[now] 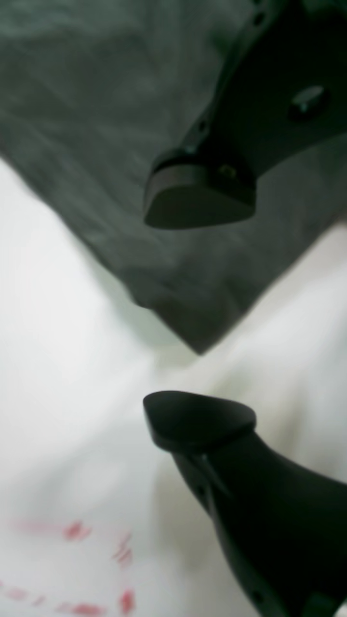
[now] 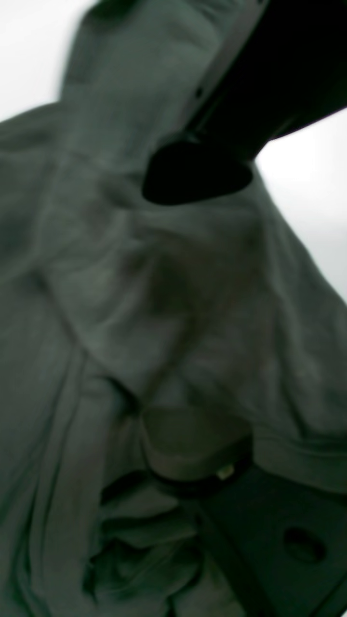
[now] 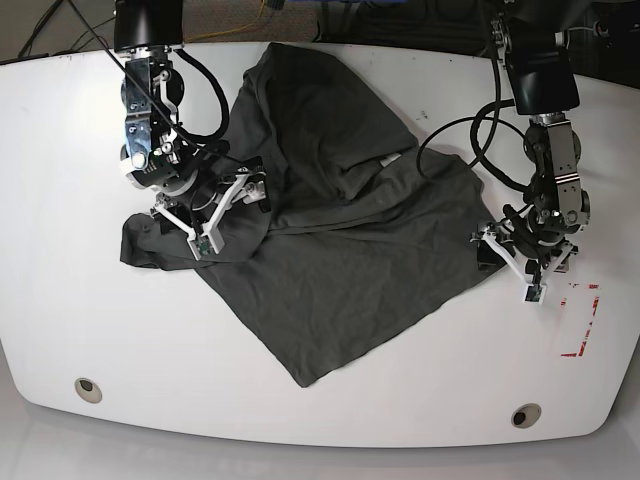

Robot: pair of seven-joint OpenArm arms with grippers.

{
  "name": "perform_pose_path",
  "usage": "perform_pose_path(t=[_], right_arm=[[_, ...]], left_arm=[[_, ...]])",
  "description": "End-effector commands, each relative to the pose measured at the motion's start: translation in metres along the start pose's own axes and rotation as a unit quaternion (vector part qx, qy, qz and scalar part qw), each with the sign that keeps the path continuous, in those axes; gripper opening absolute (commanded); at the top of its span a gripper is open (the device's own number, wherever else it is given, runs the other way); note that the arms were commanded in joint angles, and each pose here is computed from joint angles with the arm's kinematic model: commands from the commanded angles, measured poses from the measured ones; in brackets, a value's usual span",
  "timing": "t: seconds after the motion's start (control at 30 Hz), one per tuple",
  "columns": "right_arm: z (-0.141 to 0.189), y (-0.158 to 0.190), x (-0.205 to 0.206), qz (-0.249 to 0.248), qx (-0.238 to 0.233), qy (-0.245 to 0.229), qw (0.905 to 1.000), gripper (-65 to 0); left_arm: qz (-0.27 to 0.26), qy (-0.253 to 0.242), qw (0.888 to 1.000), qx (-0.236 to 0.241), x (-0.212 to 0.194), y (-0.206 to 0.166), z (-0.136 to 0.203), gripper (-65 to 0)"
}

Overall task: Layout the t-shirt on the table in an organized manner, then fold the t-shirt properly
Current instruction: 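Regrasp the t-shirt edges with both grippers at new points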

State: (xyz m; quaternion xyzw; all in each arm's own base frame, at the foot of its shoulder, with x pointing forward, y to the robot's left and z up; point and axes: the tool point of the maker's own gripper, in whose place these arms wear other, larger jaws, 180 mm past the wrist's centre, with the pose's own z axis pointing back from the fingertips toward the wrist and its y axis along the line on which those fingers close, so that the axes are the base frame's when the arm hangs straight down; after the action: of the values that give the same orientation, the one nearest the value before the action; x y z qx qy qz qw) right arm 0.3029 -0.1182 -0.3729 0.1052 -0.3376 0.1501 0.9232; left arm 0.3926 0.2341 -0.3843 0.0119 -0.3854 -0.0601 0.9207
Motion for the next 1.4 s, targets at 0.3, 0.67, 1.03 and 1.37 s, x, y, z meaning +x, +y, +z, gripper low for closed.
perform_pose_path(t=[0.3,0.67,1.03,1.37], right_arm=[[0.029,0.027,-0.011,0.014,0.016,-0.023,0.9995,-1.6],[0.035,0.048,-0.032,-0.005,0.033,-0.010,0.9994,-1.6],[0.032,0.064,-0.038,0.003,0.053,0.000,0.9986,-1.6],[0.029,0.078,-0.041,0.013,0.069,0.006,0.9975,-1.9]], left_arm=[[-0.001,-0.022,1.000,-0.014,-0.004,-0.002,-0.022,-15.8],[0.009,-0.011,1.000,-0.018,-0.019,-0.003,-0.029,-35.5],[0.007,-0.009,1.000,-0.016,-0.020,0.000,-0.029,-46.7],[0.005,-0.007,1.000,-0.013,-0.022,0.004,-0.028,-49.2]])
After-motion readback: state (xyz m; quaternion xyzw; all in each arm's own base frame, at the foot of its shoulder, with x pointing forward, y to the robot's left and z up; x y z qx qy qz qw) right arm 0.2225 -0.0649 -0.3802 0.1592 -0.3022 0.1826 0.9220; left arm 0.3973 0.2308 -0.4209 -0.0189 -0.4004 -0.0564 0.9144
